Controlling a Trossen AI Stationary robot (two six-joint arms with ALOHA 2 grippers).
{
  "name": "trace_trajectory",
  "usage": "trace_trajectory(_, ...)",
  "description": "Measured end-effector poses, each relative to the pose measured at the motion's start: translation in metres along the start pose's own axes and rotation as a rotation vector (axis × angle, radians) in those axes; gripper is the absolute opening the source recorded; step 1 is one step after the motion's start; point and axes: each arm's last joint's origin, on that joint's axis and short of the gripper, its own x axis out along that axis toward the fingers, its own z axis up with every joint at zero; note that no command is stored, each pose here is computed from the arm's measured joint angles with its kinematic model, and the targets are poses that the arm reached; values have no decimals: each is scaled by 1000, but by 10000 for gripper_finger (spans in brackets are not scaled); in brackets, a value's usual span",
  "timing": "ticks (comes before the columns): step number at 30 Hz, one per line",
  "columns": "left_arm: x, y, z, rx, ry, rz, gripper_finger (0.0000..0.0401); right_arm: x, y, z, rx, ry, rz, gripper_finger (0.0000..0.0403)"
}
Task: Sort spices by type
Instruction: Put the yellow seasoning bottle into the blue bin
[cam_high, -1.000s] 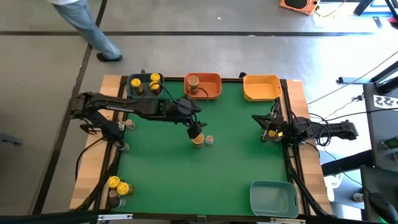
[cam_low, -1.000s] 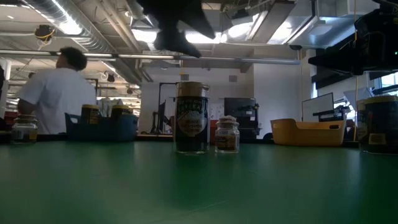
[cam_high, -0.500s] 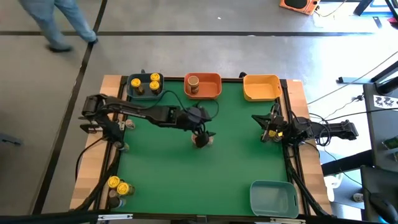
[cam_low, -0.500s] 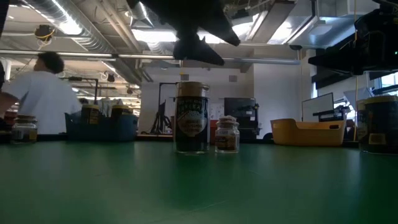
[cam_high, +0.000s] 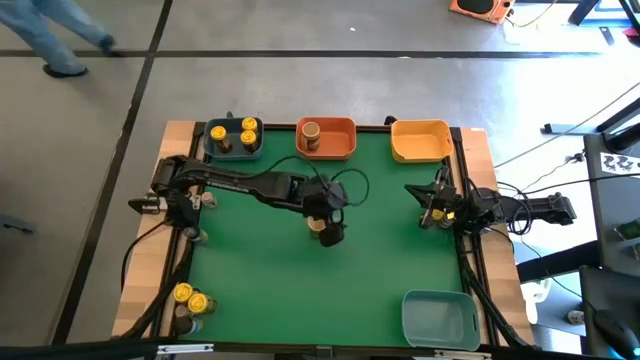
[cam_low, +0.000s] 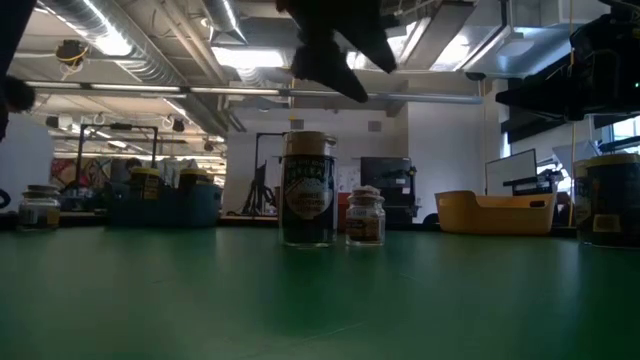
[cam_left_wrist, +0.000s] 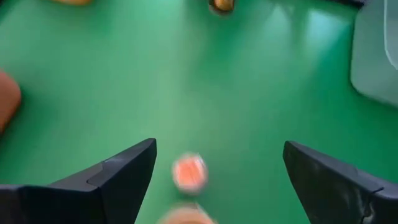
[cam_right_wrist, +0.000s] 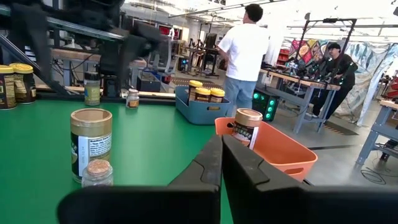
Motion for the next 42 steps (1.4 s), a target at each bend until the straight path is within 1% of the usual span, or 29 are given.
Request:
trace_trajectory(7,-44,-26,-16,-58,67,-21,347,0,0,0,0,1,0,12)
trace_trajectory(12,-64,-44,-40,-101,189,12,347,0,0,0,-1,2,0,12)
trace_trajectory(14,-69,-51,-50,-104,239,31,347,0,0,0,-1,2,0,12)
trace_trajectory(19,-65,-61,-68,-11,299,47,347,0,0,0,-1,2,0,12)
trace_trajectory(23,-61,-62,-81,-36,340,71,347,0,0,0,-1,1,-1,12)
trace_trajectory(25,-64,-67,-87,-43,384,65,347,0,0,0,-1,1,-1,12)
trace_trajectory(29,-75,-78,-106,-110,512,81,347,0,0,0,-1,1,-1,12)
trace_trajectory(32,-89,-88,-124,-123,597,121,347,0,0,0,-1,1,-1,12)
trace_trajectory(35,-104,-101,-145,-99,675,156,347,0,0,0,-1,1,-1,12)
trace_trajectory(37,-114,-109,-157,-83,703,168,347,0,0,0,-3,1,0,12)
trace_trajectory(39,-122,-116,-168,-70,715,188,347,0,0,0,-4,2,0,12)
trace_trajectory(42,-132,-126,-181,-25,723,182,347,0,0,0,-4,2,0,12)
